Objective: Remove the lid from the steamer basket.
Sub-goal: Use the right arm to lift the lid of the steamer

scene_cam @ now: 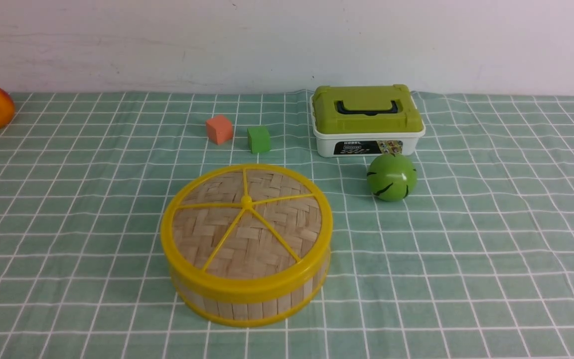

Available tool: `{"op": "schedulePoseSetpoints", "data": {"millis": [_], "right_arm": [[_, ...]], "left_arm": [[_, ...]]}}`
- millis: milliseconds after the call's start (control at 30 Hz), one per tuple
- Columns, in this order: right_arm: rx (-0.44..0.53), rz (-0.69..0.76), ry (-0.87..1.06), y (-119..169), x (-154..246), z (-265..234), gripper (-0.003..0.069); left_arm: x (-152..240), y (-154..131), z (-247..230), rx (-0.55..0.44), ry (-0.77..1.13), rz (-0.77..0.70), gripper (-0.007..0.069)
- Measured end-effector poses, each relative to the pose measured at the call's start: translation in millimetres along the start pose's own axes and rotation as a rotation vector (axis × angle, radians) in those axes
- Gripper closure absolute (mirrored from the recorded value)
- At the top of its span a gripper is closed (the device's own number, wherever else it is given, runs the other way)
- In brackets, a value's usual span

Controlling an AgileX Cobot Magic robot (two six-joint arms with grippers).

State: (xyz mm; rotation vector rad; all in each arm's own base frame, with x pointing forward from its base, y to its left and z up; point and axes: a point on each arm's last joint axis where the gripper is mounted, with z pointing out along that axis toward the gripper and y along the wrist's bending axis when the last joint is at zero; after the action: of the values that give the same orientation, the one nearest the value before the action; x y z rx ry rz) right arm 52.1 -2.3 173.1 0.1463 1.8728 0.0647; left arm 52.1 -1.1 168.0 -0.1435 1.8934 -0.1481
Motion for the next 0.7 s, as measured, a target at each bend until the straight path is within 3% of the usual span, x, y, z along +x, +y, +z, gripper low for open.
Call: {"op": "schedulePoseSetpoints", "data": {"millis": [500,600,700], "right_arm": [[-0.009,0.026,0.002,1,0,0,0.0418],[-0.061,0.211,0.013,6,1,0,0.0418],[-0.153,0.594,0.048,14,0,-1,0.0418]], "left_arm": [[0,0,0,0.0,0.0,0.0,0.0386],[0,0,0,0.0,0.0,0.0,0.0386],[0,0,0,0.0,0.0,0.0,0.0386]]}}
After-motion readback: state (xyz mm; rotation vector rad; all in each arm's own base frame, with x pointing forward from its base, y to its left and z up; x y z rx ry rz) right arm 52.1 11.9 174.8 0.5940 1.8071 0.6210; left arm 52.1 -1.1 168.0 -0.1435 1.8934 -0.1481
